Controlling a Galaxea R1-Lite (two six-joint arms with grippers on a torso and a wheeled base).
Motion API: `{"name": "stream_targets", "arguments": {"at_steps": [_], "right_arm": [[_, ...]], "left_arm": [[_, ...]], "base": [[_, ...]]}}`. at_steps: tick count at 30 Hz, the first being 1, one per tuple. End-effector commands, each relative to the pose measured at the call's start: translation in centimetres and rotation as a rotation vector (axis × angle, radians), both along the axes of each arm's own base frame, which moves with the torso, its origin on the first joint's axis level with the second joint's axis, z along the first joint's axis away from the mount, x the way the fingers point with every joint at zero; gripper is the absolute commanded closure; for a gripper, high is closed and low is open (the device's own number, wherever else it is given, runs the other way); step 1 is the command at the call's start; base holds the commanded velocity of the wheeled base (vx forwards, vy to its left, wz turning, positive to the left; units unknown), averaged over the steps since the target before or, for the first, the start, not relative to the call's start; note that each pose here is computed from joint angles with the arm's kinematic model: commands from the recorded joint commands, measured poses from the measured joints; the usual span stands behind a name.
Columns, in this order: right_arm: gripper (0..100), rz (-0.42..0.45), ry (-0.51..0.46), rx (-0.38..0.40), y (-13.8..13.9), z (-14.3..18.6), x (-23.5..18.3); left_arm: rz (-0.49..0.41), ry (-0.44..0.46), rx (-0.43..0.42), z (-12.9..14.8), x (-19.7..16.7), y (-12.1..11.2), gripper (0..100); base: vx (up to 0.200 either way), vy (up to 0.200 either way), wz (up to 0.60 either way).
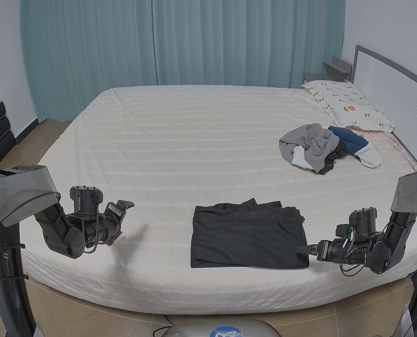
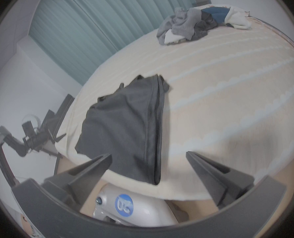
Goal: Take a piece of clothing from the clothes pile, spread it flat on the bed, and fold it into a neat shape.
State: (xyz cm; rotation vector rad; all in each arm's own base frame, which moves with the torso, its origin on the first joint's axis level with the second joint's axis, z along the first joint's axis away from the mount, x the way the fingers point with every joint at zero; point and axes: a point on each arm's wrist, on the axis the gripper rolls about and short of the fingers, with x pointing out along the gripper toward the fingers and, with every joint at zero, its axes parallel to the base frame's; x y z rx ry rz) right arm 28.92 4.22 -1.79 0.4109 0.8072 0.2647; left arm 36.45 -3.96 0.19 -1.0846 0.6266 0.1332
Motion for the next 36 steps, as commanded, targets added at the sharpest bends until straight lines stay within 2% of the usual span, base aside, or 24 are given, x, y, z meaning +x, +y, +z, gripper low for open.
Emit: {"name": "stream_targets", "arguments": {"at_steps": [1, 4, 6, 10, 30, 31, 36], "right_arm": [[0, -0.118, -0.052, 0.118, -0.4, 0.6, 3.2], [0, -0.203, -0.062, 0.240, 0.1, 0.7, 6.0], [0, -0.229, -0.057, 0.277, 0.2, 0.3, 7.1], [0, -0.240, -0.074, 0.293, 0.1, -0.7, 8.8], [0, -0.248, -0.103, 0.346, 0.9, -2.7, 10.9], [100, -0.247, -0.103, 0.345, 0.9, -2.8, 10.9], [100, -0.257, -0.136, 0.340, 1.1, -2.8, 12.2]], "left_arm": [[0.003, -0.001, 0.000, 0.0, 0.0, 0.1, 0], [0.005, -0.008, -0.006, 0.1, 0.1, 0.1, 0], [0.004, -0.008, -0.006, 0.1, 0.0, 0.1, 0], [0.002, -0.007, -0.003, 0.1, 0.0, 0.1, 0], [0.028, -0.004, 0.023, -0.4, 0.3, -0.2, 0], [0.028, -0.004, 0.023, -0.4, 0.3, -0.2, 0], [0.028, -0.004, 0.023, -0.4, 0.3, -0.2, 0]], "base": [[0.000, 0.000, 0.00], [0.000, 0.000, 0.00], [0.100, 0.000, 0.00], [0.200, 0.000, 0.00], [0.000, 0.000, 0.00], [0.000, 0.000, 0.00], [0.000, 0.000, 0.00]]}}
